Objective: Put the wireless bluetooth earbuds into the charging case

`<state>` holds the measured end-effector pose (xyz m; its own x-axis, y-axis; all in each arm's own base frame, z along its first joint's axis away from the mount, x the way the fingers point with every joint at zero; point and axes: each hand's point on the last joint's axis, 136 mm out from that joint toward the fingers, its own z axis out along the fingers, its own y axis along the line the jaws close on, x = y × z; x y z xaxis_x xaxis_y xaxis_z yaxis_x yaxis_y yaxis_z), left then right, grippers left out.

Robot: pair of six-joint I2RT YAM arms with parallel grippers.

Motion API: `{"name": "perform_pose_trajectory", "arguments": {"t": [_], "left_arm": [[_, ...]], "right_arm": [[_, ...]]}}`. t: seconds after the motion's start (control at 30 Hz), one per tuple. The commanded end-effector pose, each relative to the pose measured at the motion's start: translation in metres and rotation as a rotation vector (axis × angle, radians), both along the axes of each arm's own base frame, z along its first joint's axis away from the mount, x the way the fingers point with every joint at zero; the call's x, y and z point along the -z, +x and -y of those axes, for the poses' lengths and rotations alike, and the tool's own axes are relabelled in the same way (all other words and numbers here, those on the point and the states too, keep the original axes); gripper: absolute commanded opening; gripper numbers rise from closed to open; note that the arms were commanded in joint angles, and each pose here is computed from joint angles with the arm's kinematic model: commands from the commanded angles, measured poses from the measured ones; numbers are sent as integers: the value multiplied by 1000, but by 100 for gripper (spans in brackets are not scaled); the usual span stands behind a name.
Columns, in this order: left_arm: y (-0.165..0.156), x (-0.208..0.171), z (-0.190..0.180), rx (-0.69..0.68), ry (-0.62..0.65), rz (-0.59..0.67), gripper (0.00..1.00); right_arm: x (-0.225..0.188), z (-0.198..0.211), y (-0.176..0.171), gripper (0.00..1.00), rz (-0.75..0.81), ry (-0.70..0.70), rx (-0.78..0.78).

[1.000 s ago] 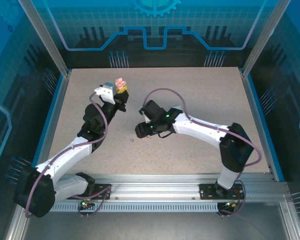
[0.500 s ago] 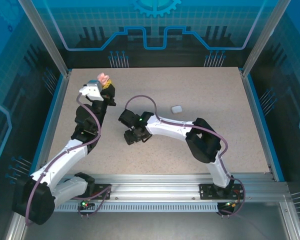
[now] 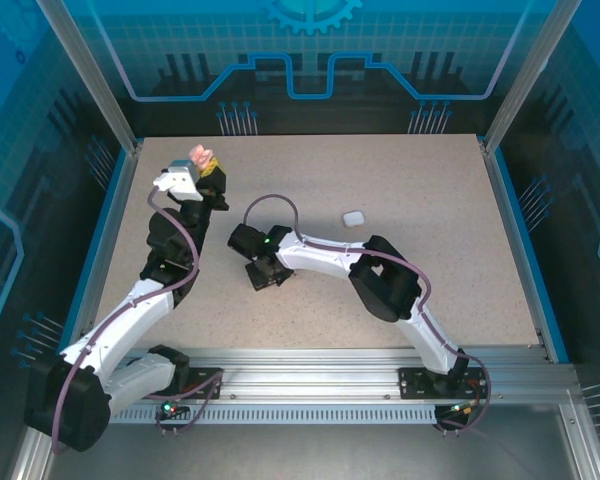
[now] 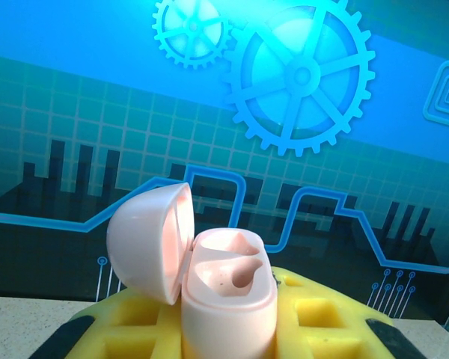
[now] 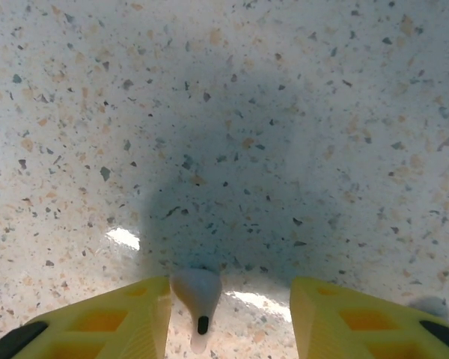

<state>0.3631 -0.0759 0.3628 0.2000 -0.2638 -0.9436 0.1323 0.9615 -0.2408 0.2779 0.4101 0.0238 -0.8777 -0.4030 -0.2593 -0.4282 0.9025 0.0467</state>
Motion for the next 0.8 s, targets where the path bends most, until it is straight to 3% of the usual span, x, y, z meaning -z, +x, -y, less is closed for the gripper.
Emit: {"name": "perform_pose_trajectory", "arguments": {"t": [0.0,0.77], "left_arm": [[-6,-17,-7,-16,-21,50,0],[-10,-14,-8,-8,-25,49,0]], "right_arm": [[4,-7,-10,45,-19,-18,-10],[20,-7,-13,35,-43,-45,8]]}}
